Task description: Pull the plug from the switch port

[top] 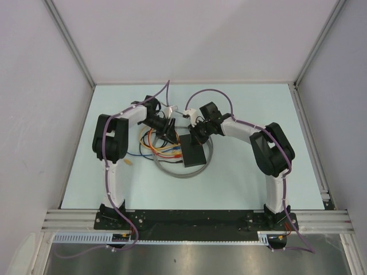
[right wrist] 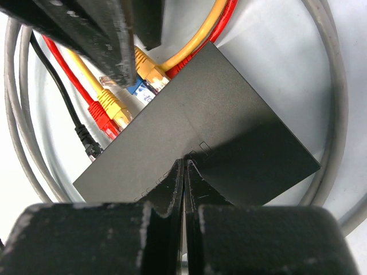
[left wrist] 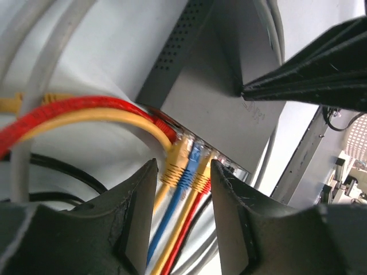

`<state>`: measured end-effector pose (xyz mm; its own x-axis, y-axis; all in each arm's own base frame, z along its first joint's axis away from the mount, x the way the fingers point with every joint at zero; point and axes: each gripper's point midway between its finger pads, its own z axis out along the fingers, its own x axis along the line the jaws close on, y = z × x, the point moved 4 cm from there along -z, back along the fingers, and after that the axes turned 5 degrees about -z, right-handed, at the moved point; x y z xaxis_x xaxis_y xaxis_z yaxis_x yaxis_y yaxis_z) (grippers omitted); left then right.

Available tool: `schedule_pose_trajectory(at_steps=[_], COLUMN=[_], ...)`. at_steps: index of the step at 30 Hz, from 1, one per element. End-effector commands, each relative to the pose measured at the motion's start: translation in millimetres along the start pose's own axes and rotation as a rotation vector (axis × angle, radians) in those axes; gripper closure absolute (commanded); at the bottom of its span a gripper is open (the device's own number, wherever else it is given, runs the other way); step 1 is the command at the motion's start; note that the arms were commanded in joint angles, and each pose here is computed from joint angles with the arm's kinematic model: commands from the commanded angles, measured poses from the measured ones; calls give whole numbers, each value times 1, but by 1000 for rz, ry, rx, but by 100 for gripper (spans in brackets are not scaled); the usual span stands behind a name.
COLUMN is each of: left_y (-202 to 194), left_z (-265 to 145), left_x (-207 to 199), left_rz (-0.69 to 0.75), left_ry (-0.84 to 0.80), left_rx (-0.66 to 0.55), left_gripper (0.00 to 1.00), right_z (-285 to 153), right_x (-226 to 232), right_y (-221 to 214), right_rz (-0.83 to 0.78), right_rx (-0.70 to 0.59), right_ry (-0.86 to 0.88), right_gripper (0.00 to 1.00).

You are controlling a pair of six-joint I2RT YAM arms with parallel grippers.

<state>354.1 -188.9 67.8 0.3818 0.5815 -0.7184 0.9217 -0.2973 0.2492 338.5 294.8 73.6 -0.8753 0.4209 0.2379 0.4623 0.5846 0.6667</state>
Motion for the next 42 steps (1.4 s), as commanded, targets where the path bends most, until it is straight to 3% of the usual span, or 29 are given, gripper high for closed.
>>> schedule_pose_trajectory(at_steps=[1,5,9,25,32,39,42], left_y=[14,11,8,9,12,7,7], left_z=[7,12,16,23,25,31,33], left_x=[0,-2,-3,-6,-2,-3,0], left_rz=[37,33,27,-32,-53,-100,-111], left_ry=[-20,-50,-66,-141,-103,-146,-140], left_rx=[-9,10,26,43,36,55,59], left_gripper=[53,57,68,66,71,62,69], right_z=[2,4,4,6,8,9,9], right_x=[3,3,2,2,5,9,9], right_y=[-52,-52,-53,-53,-52,-51,-52], right_rz=[77,78,79,68,51,35,35], right_rx=[186,187,188,187,192,195,197], right_ry=[-22,-21,-20,-22,-23,-21,-22], right_gripper=[100,100,100,100,100,100,100])
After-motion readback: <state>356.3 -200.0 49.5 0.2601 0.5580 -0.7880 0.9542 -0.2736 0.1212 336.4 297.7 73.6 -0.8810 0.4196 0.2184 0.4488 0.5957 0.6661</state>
